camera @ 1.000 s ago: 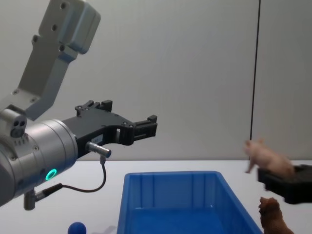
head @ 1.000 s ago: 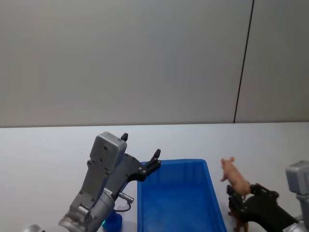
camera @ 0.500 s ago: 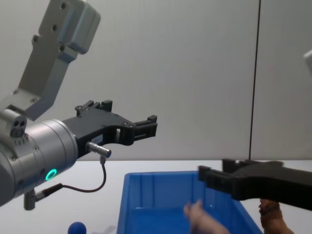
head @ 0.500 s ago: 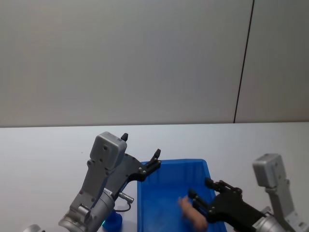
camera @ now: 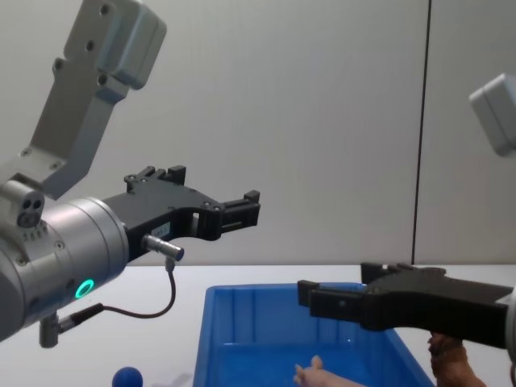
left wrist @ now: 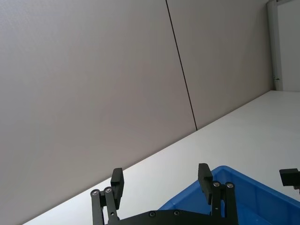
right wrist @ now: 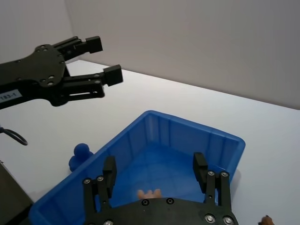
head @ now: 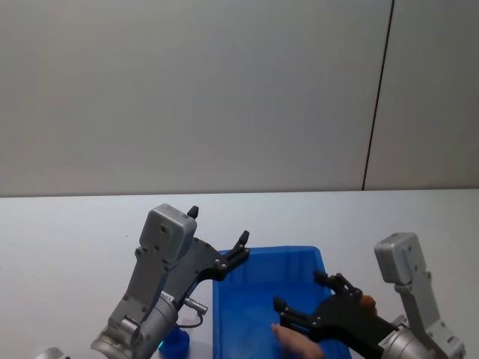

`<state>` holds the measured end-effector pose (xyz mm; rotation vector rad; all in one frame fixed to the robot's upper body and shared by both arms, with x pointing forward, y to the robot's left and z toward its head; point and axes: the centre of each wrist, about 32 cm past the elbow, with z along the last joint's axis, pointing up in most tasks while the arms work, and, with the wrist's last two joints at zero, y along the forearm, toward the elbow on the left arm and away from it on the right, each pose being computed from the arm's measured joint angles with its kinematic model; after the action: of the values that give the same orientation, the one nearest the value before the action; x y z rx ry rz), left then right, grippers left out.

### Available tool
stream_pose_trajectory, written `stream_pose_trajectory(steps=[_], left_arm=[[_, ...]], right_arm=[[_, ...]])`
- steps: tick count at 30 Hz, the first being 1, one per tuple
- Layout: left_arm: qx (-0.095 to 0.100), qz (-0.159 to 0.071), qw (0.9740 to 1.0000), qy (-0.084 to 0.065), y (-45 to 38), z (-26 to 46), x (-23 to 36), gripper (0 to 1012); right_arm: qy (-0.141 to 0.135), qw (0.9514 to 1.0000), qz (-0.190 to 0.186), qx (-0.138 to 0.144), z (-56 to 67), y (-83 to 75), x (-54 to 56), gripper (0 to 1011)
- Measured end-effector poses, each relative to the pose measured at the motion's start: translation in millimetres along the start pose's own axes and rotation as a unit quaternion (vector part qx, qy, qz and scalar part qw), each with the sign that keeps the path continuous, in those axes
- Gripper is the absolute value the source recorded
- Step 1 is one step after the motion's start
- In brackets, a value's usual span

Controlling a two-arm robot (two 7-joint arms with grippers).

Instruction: Pick up the two dolls from the table and place them into the box.

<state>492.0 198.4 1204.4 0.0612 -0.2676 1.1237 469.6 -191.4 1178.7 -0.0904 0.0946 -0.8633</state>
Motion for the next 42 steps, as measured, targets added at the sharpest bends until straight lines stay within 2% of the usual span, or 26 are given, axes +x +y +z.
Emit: stream_pose_trajectory(steps=[2, 12, 26, 31, 36, 42], left_arm=[[0.0, 0.0, 1.0, 0.0, 0.0, 0.0, 0.0, 1002], [0.0, 0.0, 1.0, 0.0, 0.0, 0.0, 0.0, 1002], [0.0, 0.0, 1.0, 0.0, 0.0, 0.0, 0.0, 1002], [0.0, 0.0, 1.0, 0.0, 0.0, 0.0, 0.0, 1002], [0.0, 0.0, 1.0, 0.0, 0.0, 0.0, 0.0, 1002], [0.0, 0.0, 1.0, 0.0, 0.0, 0.0, 0.0, 1002]], right_arm=[[-0.001, 1.0, -0.006, -0.001, -0.5, -1.0, 0.3, 998], [-0.016, 0.9985, -0.053, 0.0, 1.3, -17.6, 2.2, 1001], [-0.037, 0.9907, -0.13, -0.015, 1.6, -50.0, 5.3, 1001], [-0.036, 0.9871, -0.153, -0.031, -5.4, -59.6, 7.6, 1001], [-0.029, 0.9857, -0.16, -0.042, -12.3, -63.0, 9.4, 1001], [-0.015, 0.9848, -0.162, -0.061, -26.8, -64.8, 13.2, 1001]])
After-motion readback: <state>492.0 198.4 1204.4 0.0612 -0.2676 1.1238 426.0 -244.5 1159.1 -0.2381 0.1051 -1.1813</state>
